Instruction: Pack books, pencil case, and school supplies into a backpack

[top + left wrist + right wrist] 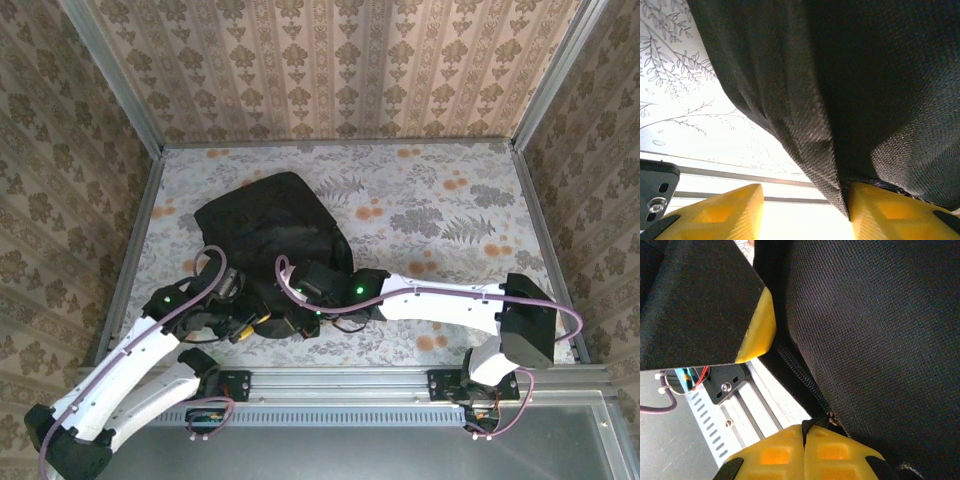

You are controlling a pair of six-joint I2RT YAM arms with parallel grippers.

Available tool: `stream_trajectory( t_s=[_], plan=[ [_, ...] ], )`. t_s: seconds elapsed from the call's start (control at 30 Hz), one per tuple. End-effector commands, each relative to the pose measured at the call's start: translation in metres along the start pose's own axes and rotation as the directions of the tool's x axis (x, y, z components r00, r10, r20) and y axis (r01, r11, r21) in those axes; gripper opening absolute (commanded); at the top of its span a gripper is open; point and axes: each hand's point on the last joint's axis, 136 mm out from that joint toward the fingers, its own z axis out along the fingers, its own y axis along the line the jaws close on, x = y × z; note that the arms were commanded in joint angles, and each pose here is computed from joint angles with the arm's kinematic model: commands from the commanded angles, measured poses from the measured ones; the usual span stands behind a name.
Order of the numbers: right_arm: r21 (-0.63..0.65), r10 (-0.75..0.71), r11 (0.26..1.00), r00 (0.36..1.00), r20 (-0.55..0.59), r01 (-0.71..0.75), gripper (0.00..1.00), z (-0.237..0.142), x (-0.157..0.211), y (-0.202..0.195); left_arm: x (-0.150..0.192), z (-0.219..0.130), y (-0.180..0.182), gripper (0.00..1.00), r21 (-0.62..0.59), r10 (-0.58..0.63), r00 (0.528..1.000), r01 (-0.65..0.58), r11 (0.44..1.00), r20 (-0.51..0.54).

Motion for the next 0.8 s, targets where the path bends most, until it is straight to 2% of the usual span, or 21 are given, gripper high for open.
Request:
stream_trajectory(
  t_s=[0.0, 0.2, 0.37, 0.43, 0.5, 0.6, 0.63, 0.77],
  plan=[
    [-0.029, -0.029, 0.999, 0.996, 0.080, 0.032, 0.00, -0.004, -0.025, 0.020, 0.003, -0.003, 0.016, 0.48, -0.055, -0.080, 0.997, 0.080, 0.995, 0.010],
    [0.002, -0.067, 0.998, 0.996, 0.055, 0.067, 0.00, -0.001, -0.013, 0.021, -0.008, 0.017, 0.012, 0.48, -0.043, -0.100, 0.994, 0.102, 0.994, 0.040],
    [0.024, -0.072, 0.997, 0.997, 0.031, 0.072, 0.00, -0.002, 0.000, 0.015, -0.021, 0.020, 0.003, 0.55, -0.039, -0.074, 0.993, 0.078, 0.996, 0.087],
    [0.035, -0.070, 0.997, 0.997, 0.024, 0.069, 0.00, -0.003, 0.006, 0.012, -0.024, 0.022, 0.004, 0.53, -0.047, -0.074, 0.993, 0.079, 0.996, 0.095],
    [0.046, -0.063, 0.997, 0.998, 0.020, 0.062, 0.00, -0.005, 0.011, 0.008, -0.025, 0.024, 0.005, 0.41, -0.053, -0.068, 0.993, 0.073, 0.996, 0.098],
    [0.078, -0.046, 0.996, 0.999, 0.000, 0.046, 0.00, -0.006, 0.021, 0.000, -0.028, 0.025, 0.011, 0.03, -0.070, -0.079, 0.991, 0.087, 0.994, 0.106],
    [0.092, -0.042, 0.995, 0.999, -0.009, 0.043, 0.00, -0.006, 0.024, -0.003, -0.030, 0.024, 0.011, 0.00, -0.070, -0.078, 0.991, 0.086, 0.994, 0.111],
    [0.144, -0.032, 0.989, 0.999, -0.029, 0.036, 0.00, -0.013, 0.034, -0.014, -0.035, 0.016, 0.011, 0.00, -0.080, -0.060, 0.989, 0.071, 0.994, 0.135]
  ],
)
